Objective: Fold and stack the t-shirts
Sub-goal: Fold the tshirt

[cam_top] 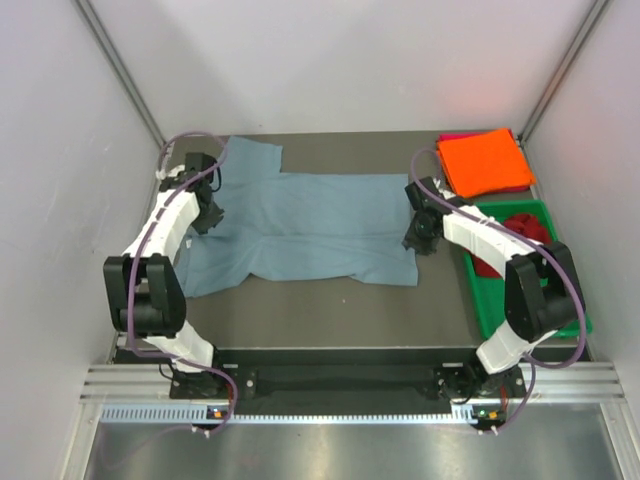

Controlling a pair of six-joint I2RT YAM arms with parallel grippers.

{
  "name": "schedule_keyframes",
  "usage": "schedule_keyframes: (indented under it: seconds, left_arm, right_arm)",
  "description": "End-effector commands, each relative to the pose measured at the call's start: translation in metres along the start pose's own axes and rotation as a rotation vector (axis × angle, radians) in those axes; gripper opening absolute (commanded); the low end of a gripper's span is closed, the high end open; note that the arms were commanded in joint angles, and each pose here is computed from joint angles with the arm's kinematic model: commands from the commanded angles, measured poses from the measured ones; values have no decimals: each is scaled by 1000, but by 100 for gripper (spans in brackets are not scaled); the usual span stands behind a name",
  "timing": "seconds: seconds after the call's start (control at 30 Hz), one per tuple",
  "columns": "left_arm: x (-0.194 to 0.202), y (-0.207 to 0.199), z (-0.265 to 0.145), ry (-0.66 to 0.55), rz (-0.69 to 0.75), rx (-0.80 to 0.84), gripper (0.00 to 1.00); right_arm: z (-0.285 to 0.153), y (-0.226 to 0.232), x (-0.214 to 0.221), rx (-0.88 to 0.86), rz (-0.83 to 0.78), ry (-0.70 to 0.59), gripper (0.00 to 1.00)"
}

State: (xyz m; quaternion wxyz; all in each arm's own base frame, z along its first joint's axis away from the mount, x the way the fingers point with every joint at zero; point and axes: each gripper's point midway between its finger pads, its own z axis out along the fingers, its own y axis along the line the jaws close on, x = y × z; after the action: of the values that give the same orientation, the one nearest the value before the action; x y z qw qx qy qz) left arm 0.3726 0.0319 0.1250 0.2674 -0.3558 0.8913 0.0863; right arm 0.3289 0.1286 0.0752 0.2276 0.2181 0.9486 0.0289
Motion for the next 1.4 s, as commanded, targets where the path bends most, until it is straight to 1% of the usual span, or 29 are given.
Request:
schedule_keyframes:
  seconds: [0.0,0.2,0.27,0.33,0.47,0.57,0.6,0.73,0.87,1.03,1.17,1.33,1.37]
  left_arm:
    - [33,28,3,106,-138,-63,30]
    - [74,54,20,189,-180,-178,24]
    - [81,57,25,194,-194,-191,24]
    - [91,63,31,208,-193,-217,21]
    - [97,80,40,199,-163,-315,19]
    - [98,95,47,176,-135,-394,19]
    - [95,104,47,151,-118,-440,19]
    - [89,120,50,103,-81,-534,19]
    - [81,132,54,64,-45,-620,20]
    - [74,143,55,22,-9,-697,21]
    - [65,149,58,-16,-3,-730,21]
    - [55,148,62,-4,-22,-718,20]
    - [49,143,61,-6,-38,-694,21]
  right_arm:
    - [-4,2,25,-79,-33,64,30]
    - [-7,2,53,-125,-93,106,28]
    - [-5,0,64,-134,-106,118,27]
    - [-2,-3,72,-136,-115,132,27]
    - [5,-7,77,-120,-131,139,26]
    - [4,-12,70,-86,-143,111,26]
    - [3,-14,67,-75,-143,100,26]
    - [-4,-20,50,-21,-145,34,26]
    - [-11,-24,43,8,-154,15,26]
    - [-24,-15,40,-57,-146,8,26]
    - [-28,1,52,-155,-148,52,27]
    - [-24,10,60,-200,-174,68,26]
    - [-24,12,61,-210,-185,73,27]
